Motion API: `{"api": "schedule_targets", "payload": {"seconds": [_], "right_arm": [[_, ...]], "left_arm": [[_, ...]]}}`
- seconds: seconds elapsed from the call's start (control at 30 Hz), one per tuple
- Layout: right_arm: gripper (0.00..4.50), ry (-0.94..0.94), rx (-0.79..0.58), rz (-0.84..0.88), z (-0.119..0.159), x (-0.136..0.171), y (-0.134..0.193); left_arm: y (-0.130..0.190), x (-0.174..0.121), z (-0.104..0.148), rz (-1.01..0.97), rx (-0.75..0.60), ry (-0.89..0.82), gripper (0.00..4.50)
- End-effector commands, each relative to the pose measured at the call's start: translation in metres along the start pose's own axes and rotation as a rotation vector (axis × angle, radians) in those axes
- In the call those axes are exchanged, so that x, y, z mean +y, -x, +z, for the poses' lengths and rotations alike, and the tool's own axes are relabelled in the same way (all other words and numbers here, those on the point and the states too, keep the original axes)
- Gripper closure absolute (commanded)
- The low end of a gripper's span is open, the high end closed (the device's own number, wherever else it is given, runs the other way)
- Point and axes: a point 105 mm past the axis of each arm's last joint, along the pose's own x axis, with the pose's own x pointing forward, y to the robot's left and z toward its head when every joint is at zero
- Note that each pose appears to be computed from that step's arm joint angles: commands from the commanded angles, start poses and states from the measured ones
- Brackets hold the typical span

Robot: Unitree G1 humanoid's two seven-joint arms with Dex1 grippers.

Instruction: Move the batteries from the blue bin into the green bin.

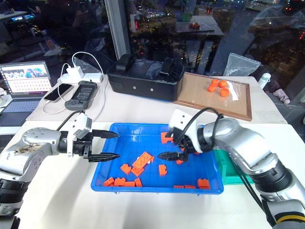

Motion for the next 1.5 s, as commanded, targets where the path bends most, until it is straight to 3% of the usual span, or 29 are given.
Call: {"api": "schedule_targets", "payload": {"seconds": [0.03,0.37,0.67,0.77,1.0,1.3,1.5], "right_arm": [[0.05,0.144,-0.030,0.108,0.011,0.008,-0.020],[0.05,0.500,0.037,0.218,0.011,-0.011,-0.063],[0.05,0.520,0.028,0.325,0.006,-0.013,-0.097],[0.72,0.455,0.031,0.337,0.005,-0.015,-0.101],[3.06,0.388,0.022,0.370,0.006,-0.016,-0.088],[3.10,0.268,0.047,0.304,-0.002,-0.032,-0.044],[3.10,0.178,0.153,0.095,-0.030,-0.064,-0.024]], "left_arm": [[0.009,-0.006,0.010,0.016,-0.001,-0.047,0.00],[0.011,-0.016,0.006,0.053,0.002,-0.025,0.00],[0.016,-0.023,0.004,0.088,0.006,-0.006,0.00],[0.017,-0.023,0.004,0.098,0.004,-0.006,0.00],[0.016,-0.021,0.004,0.107,0.004,-0.009,0.00],[0.008,-0.015,0.007,0.076,-0.003,-0.027,0.00],[0.002,-0.010,0.010,0.050,-0.009,-0.044,0.00]]}}
